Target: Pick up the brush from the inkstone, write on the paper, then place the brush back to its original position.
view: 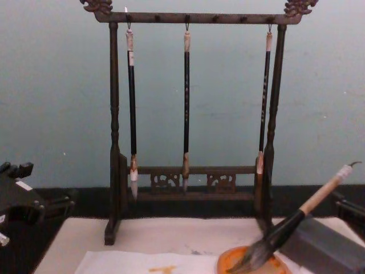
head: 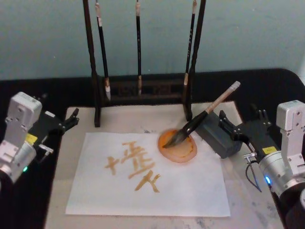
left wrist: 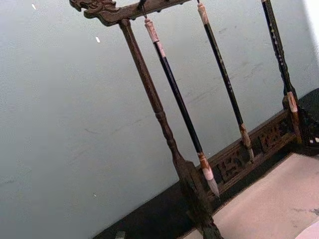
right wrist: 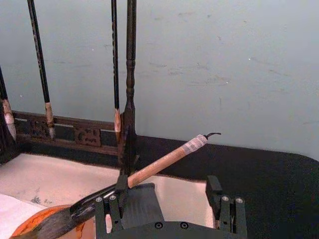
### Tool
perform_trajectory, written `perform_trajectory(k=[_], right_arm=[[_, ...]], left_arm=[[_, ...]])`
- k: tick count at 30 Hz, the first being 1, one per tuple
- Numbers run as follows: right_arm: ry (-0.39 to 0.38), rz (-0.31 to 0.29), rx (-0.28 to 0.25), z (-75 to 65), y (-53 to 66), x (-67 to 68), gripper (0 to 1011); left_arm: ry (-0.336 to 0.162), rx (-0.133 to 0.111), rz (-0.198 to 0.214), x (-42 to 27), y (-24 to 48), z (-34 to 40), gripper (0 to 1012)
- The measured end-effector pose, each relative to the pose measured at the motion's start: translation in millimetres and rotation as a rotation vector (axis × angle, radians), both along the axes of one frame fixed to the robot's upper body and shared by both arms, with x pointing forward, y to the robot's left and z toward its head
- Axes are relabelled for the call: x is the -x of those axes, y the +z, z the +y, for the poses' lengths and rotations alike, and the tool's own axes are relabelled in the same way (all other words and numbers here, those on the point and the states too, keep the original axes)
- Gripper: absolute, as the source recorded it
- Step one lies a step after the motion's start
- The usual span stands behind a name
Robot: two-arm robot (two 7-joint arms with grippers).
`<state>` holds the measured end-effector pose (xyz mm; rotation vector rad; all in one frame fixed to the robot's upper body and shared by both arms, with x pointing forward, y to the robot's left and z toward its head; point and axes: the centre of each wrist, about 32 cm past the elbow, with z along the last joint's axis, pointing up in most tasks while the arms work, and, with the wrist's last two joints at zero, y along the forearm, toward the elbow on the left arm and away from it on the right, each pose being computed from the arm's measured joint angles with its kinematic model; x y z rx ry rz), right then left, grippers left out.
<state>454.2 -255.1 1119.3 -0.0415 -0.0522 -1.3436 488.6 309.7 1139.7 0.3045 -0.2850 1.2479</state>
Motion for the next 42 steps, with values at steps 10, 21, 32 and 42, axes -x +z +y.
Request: perform_trajectory(k=[10, 21, 32, 42], right_arm=[[-0.001, 0.000, 0.000, 0.3, -0.4, -0.2, 1000], [-0.002, 0.000, 0.001, 0.4, -0.5, -0.3, 1000], [-0.002, 0.000, 0.001, 0.4, -0.6, -0.3, 1000], [-0.002, 0.000, 0.001, 0.3, -0.6, -0.4, 1000]], left_arm=[[0.000, 0.000, 0.000, 0.0, 0.0, 0.0, 1009], [0.000, 0.000, 0.000, 0.0, 0.0, 0.0, 1010], [0.000, 0.000, 0.000, 0.0, 0.0, 0.0, 1010], [0.000, 0.000, 0.000, 0.0, 0.0, 0.0, 1010]])
